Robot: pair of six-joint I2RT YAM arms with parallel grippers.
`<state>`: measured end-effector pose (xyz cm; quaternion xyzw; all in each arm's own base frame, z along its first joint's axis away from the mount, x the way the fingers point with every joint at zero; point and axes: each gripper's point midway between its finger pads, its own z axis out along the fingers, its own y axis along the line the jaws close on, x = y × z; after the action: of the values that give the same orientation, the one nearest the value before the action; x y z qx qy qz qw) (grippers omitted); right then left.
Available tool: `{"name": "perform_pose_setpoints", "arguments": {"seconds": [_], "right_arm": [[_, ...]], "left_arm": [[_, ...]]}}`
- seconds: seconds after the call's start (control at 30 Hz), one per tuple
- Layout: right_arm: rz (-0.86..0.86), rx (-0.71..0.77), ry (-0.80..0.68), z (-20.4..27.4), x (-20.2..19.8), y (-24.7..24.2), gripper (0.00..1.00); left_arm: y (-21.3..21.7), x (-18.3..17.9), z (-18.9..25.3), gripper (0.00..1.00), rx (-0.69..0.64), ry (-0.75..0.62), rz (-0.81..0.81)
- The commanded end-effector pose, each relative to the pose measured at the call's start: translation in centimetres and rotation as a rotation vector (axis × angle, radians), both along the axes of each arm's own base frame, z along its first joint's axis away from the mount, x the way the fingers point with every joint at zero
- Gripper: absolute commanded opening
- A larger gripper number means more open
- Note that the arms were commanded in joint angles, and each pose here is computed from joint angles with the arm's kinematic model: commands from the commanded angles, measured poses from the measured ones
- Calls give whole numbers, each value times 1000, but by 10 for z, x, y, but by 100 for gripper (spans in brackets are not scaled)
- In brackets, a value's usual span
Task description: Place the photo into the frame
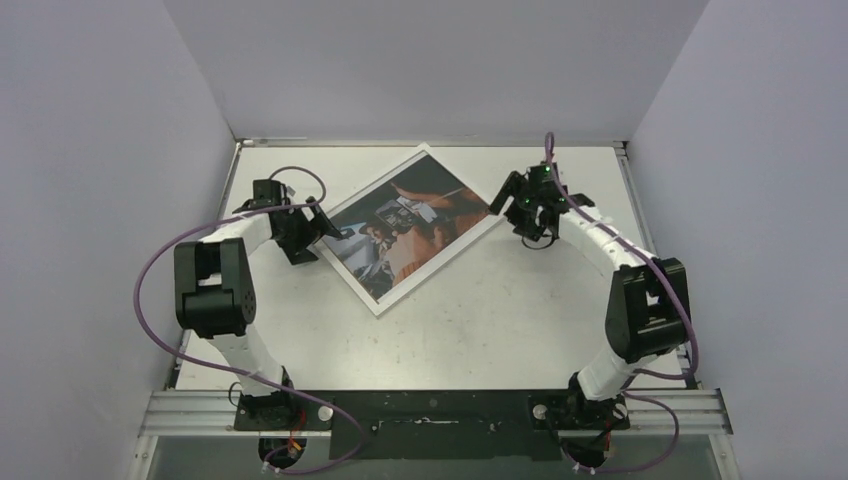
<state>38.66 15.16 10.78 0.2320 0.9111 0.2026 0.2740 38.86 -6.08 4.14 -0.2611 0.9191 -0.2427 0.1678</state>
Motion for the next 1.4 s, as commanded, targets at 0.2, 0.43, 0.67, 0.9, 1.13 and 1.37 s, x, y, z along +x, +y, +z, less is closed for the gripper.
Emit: {"name": "perform_pose_setpoints", "arguments": {"seconds": [0.2,0.43,0.67,0.9,1.13,1.37], "right_arm": [[136,-137,-100,1,110,-22,83],[226,-102,-83,-28,139,-5,84],[293,-59,-29,-55,134,6,84],[400,61,-26,-57,105,26,83],[407,111,-20,-52,68,27,81],[367,107,-39,-34,21,18,80]], "left_arm": [[-1,-18,39,90,-18,-98,-25],[4,-24,33,90,12,-98,5],[-4,-23,14,90,-33,-103,5],[-17,-11,15,89,-109,-124,-41],[-23,-5,10,87,-119,-116,-91],[-21,2,12,88,-94,-124,-110]]}}
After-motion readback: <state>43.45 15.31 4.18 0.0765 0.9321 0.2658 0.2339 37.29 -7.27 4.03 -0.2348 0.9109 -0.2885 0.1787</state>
